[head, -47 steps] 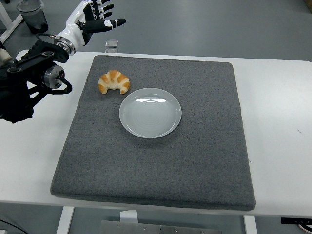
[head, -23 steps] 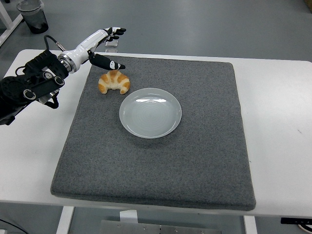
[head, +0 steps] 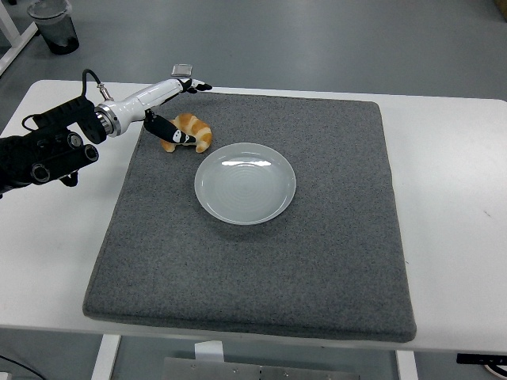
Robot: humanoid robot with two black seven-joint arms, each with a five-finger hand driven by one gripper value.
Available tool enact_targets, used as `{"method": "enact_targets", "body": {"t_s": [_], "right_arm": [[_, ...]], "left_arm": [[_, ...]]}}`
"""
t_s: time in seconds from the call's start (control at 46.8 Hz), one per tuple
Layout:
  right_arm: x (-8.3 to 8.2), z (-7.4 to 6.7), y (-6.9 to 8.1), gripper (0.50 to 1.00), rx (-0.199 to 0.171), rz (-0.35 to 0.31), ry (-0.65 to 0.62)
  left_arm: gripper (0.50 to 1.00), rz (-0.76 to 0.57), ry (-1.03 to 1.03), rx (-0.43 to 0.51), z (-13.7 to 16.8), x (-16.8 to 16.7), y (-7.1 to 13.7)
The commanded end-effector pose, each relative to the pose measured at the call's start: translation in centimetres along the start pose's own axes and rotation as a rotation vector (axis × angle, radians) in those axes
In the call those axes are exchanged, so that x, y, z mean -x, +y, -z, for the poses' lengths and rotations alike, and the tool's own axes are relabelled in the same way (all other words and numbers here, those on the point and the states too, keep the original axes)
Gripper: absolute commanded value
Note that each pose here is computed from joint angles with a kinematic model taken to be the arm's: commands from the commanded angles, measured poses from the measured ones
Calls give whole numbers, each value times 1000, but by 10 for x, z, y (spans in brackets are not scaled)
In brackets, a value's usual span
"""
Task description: Place the bread on the plate
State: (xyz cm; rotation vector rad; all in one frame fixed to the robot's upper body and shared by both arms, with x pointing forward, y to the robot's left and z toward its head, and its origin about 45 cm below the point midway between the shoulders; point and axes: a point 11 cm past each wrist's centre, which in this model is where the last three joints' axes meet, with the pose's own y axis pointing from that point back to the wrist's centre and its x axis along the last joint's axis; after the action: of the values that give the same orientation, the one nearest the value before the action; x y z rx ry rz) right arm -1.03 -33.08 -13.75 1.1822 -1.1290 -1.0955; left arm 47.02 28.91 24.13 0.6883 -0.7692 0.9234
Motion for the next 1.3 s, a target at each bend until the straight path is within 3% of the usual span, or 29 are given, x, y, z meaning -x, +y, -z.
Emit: {"method": "enact_targets", "body": {"t_s": [0.0, 0.363, 0.705, 1.004, 1.282], "right_arm": [[0, 0, 0, 932, 0, 0, 0], [0, 0, 0, 932, 0, 0, 0], [0, 0, 0, 932, 0, 0, 0], [0, 0, 0, 932, 0, 0, 0], [0, 0, 0, 930, 0, 0, 1]], "left_arm": [[958, -11, 1, -17, 5, -4, 1], [971, -16, -5, -70, 24, -4, 6], [990, -4, -18, -67, 23, -1, 5], [990, 54, -27, -59, 16, 27, -6], [988, 16, -24, -83, 19, 24, -15]]}}
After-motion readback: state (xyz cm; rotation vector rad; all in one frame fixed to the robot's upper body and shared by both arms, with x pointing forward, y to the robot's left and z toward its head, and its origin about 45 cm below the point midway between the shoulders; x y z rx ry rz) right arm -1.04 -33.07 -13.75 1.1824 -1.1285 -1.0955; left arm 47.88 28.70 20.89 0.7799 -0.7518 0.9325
